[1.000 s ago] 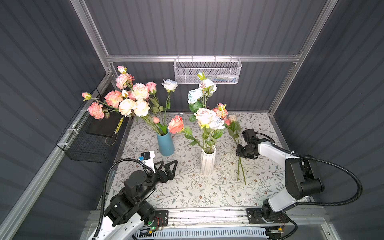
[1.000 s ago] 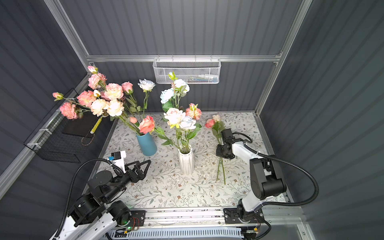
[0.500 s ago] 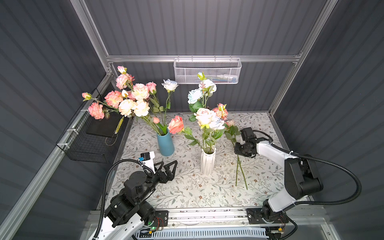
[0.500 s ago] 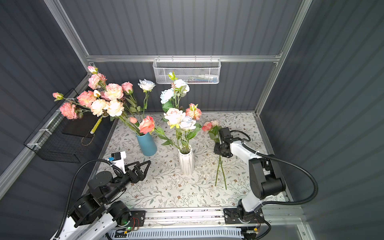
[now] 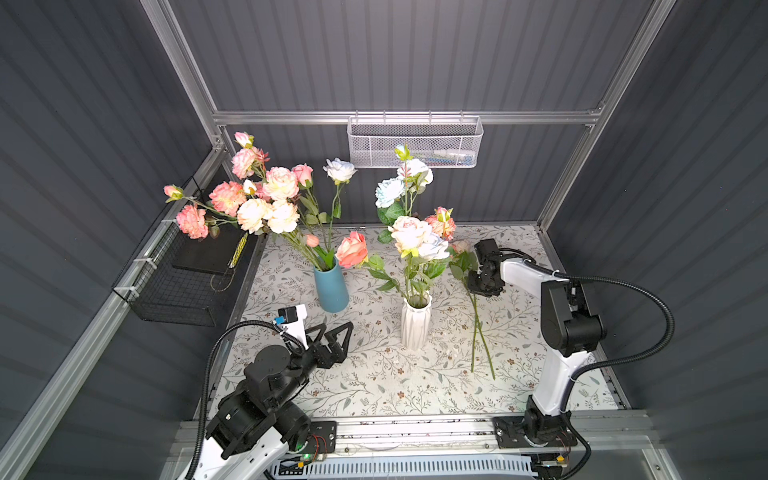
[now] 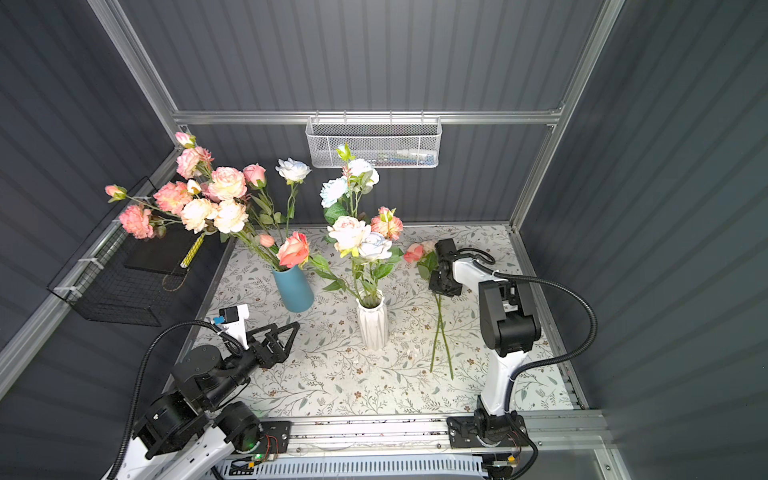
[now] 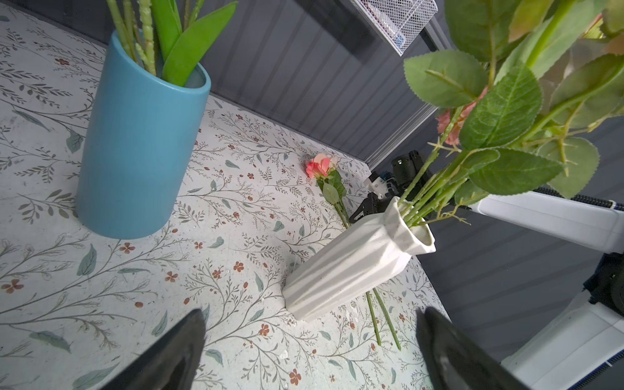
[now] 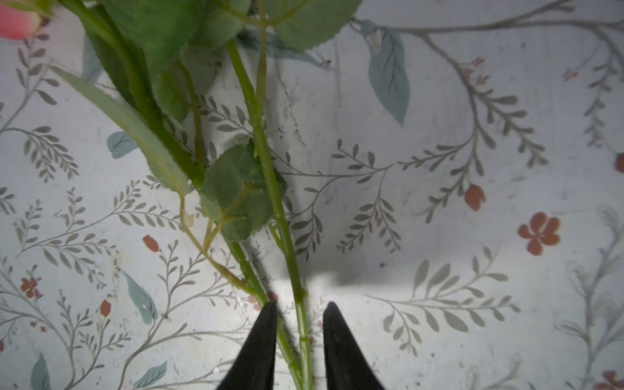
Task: Arrange the flowers into the vase
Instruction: 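Lower the right gripper onto the loose pink rose spray stems and close, then lift the pink rose spray upright and carry it toward the white vase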
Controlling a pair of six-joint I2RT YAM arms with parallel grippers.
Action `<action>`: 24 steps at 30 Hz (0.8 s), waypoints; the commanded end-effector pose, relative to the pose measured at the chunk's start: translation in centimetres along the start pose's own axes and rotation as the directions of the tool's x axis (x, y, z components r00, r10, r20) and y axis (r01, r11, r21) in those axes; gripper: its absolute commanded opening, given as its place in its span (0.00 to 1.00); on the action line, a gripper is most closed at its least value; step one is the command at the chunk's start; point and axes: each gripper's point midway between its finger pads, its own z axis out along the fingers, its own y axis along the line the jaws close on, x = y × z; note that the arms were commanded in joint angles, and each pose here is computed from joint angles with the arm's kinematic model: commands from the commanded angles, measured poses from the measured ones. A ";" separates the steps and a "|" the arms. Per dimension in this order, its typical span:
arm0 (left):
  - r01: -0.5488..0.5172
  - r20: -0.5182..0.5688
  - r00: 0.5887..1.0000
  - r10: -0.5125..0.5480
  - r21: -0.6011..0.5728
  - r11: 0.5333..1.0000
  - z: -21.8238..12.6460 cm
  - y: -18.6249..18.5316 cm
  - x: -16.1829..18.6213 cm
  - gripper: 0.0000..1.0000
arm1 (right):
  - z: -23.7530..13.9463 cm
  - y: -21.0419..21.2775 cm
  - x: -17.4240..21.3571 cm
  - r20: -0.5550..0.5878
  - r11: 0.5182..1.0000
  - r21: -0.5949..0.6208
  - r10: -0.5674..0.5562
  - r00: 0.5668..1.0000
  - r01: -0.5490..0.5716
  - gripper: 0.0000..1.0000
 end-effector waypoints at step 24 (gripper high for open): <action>-0.005 0.024 1.000 0.006 -0.012 1.000 -0.8 -0.1 -0.9 1.00 | -6.5 0.7 -2.1 0.229 0.994 -0.087 -0.039 0.973 0.060 0.00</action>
